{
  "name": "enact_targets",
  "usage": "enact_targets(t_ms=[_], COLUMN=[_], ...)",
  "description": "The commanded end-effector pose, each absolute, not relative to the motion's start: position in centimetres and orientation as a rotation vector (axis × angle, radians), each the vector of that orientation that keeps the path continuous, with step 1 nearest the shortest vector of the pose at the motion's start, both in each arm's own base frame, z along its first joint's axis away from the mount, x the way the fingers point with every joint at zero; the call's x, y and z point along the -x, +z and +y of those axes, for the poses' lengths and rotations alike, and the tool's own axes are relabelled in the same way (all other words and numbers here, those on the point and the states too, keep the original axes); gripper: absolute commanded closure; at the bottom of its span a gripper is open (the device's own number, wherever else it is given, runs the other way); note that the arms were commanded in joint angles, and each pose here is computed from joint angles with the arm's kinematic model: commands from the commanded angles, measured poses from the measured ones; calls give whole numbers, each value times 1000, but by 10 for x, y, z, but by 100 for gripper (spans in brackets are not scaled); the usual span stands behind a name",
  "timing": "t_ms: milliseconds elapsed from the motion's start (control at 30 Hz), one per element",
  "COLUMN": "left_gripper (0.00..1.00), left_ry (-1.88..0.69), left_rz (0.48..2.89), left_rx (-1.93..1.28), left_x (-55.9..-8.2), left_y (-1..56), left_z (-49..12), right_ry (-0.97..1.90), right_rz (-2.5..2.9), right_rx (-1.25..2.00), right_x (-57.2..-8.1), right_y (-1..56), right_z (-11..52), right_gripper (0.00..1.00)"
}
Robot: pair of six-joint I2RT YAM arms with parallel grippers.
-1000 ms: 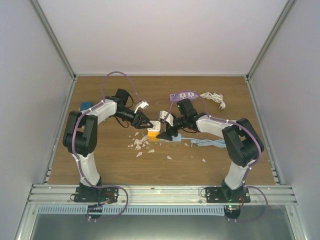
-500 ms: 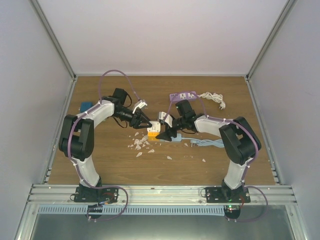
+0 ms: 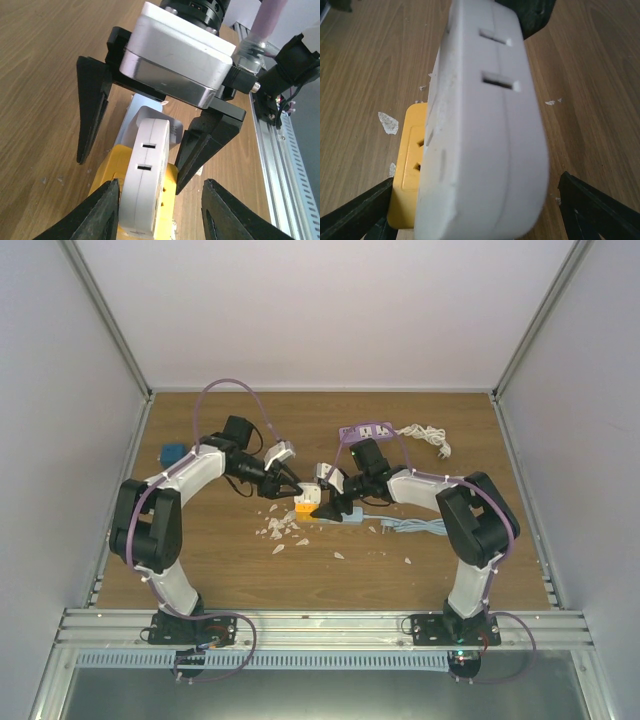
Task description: Pull the plug off the socket
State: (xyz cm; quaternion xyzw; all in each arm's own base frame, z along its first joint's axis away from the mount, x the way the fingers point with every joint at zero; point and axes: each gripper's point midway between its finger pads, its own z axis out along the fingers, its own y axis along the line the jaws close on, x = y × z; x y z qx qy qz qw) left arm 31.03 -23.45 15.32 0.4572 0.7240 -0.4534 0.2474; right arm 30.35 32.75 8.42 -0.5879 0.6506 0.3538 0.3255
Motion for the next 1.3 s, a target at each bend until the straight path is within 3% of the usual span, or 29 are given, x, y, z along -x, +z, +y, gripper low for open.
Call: enact_targets(t_ms=[0,533,967,1267], left_gripper=[54,62,74,83], left_ry=[-1183,-1041,-995,-1026], left_rz=[1886,1854,1805,1740], left_rx=[-1338,-1416,-1424,-1424], left_x=[-300,-306,-306,-299], left_y=[160,146,155,172], left_z=[-241,-254,-253,-256], right_ry=[932,987,959,895], right_rz=[1663,1627,1631,1641], right_rx=[1530,1510,1520,1559], right_x=[-312,-308,-302,-296], right_y=[92,100,92,75], right_z=[337,340,334,325], right_gripper=[16,21,41,48])
